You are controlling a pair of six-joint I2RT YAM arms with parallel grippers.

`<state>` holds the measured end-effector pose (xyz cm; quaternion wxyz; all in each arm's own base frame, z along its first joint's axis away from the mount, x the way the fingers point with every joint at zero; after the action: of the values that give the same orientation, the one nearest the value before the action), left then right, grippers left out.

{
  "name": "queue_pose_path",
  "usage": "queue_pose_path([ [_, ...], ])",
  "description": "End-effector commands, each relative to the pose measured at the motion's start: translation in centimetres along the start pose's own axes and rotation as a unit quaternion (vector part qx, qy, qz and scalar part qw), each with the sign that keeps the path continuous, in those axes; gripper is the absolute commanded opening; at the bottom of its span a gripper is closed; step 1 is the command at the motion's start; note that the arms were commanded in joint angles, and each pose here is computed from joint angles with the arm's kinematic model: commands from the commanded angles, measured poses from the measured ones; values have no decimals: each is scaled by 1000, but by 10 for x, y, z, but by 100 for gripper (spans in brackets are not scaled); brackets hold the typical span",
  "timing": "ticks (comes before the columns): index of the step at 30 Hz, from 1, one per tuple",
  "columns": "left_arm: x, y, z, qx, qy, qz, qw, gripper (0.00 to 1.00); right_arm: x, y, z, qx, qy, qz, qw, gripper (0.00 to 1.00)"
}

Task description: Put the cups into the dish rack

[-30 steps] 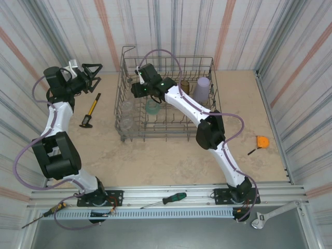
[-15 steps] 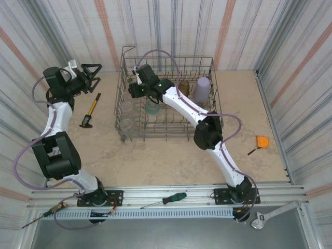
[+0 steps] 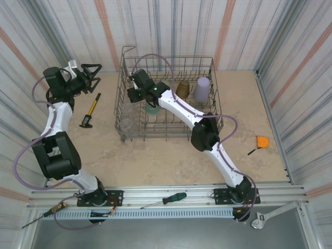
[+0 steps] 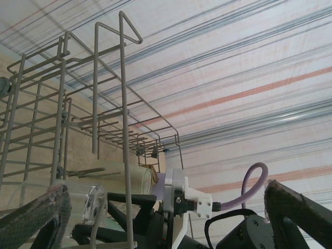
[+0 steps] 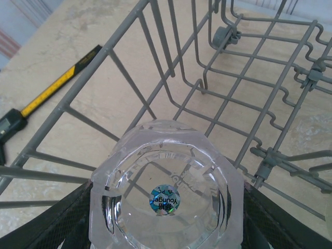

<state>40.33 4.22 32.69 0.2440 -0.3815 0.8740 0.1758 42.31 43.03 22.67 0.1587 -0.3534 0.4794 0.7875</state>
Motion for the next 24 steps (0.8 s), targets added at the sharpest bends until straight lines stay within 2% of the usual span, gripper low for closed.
queue_pose_path([
  [1,-1,6,-8,11,-15,-7,1000,99,3,-3,0,27,32,4,999,18],
  [7,0,5,-6,10,-14,-6,1000,99,5,-5,8,11,36,2,999,48],
  [21,0,5,-6,10,-13,-6,1000,98,-9,-1,26,-75,-17,-19,997,83],
  [24,-1,6,-6,10,-14,-7,1000,99,-14,1,24,-82,-33,-22,996,86],
])
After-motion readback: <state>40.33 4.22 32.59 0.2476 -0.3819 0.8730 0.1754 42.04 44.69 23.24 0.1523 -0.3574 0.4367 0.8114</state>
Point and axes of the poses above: each hand's point on the last joint's axis, 136 mm out from that joint toward the fingers, its own y axis back along the fingers, its own z axis along the line the jaws close on, x = y × z, the point moved 8 cm from there along y, back along the fingers, and after that the axes turned 11 degrees about -y, right-handed, at the moved point
